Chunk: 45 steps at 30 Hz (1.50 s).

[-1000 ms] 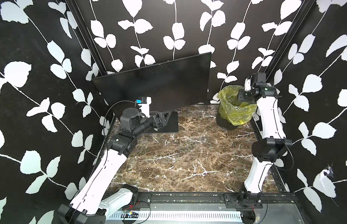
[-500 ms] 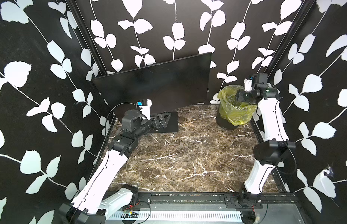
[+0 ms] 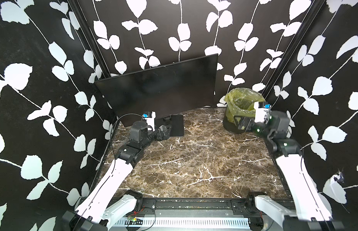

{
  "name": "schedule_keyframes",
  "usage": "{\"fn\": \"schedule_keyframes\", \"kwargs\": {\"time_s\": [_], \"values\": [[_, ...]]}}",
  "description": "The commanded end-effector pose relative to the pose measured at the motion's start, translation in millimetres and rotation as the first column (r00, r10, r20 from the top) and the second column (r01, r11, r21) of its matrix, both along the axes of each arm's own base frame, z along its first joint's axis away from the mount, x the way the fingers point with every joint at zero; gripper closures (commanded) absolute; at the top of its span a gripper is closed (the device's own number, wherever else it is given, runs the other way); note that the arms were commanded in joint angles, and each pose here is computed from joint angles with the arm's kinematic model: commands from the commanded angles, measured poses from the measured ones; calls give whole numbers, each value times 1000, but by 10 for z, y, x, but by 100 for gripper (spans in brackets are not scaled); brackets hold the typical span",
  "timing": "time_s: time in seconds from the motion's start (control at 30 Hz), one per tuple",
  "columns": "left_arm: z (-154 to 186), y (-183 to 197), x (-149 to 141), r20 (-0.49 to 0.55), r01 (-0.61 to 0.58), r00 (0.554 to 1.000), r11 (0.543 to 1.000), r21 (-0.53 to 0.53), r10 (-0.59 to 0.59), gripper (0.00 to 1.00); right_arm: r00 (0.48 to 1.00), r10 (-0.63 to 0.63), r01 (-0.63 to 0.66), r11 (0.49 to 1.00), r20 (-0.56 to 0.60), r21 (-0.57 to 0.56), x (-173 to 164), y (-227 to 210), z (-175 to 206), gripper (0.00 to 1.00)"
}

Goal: Remove the sticky note from the monitor
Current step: Place the sticky note in the trash bin, then reset both arms

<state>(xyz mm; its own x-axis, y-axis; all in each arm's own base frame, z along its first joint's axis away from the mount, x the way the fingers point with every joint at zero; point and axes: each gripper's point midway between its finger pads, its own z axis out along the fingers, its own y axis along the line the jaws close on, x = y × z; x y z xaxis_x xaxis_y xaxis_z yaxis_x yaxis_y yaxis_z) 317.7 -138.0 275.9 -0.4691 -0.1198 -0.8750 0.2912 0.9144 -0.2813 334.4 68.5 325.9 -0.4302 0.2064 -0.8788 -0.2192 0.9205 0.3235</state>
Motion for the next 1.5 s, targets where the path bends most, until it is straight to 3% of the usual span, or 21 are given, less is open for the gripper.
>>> {"fn": "schedule_keyframes", "kwargs": {"time_s": [0.0, 0.17, 0.37, 0.43, 0.63, 0.83, 0.9, 1.0, 1.17, 1.27, 1.33, 1.47], "values": [[-324, 357, 50, 37, -126, 992, 970, 208, 121, 1, 999, -14, 18, 997, 52, -75, 28, -7, -331, 2], [-969, 708, 148, -3, -232, 966, 867, 442, 260, 1, 988, -67, 87, 986, 141, -142, 21, -127, -873, 1], [-1208, 916, 326, 102, -345, 934, 797, 495, 341, 1, 943, -154, 233, 939, 294, -254, 139, -374, -1239, 1], [-1302, 1010, 420, 45, -339, 930, 805, 488, 364, 1, 922, -190, 285, 923, 338, -259, 186, -458, -1292, 0], [-1293, 1144, 760, 94, -358, 930, 814, 458, 356, 1, 913, -194, 311, 901, 360, -304, 392, -558, -1479, 0], [-1280, 1160, 921, 141, -341, 940, 836, 430, 311, 1, 919, -171, 271, 929, 356, -253, 364, -610, -1493, 0], [-1274, 1152, 915, 153, -336, 942, 840, 426, 299, 1, 944, -130, 220, 934, 304, -282, 356, -558, -1695, 0], [-1240, 1140, 910, 187, -340, 940, 842, 419, 286, 1, 917, -172, 268, 933, 359, -239, 342, -608, -1801, 1], [-1208, 1150, 766, 227, -350, 933, 848, 399, 278, 1, 916, -210, 300, 924, 342, -236, 428, -670, -1986, 0], [-1440, 1227, 605, 180, -337, 941, 821, 461, 285, 1, 911, -239, 327, 916, 335, -235, 438, -727, -1976, 1], [-1530, 1280, 551, 223, -373, 927, 808, 456, 302, 1, 915, -227, 314, 920, 332, -236, 462, -704, -1983, 1], [-1506, 1347, 722, 268, -414, 908, 792, 448, 323, 1, 916, -254, 334, 912, 311, -238, 506, -749, -1998, 1]]}}
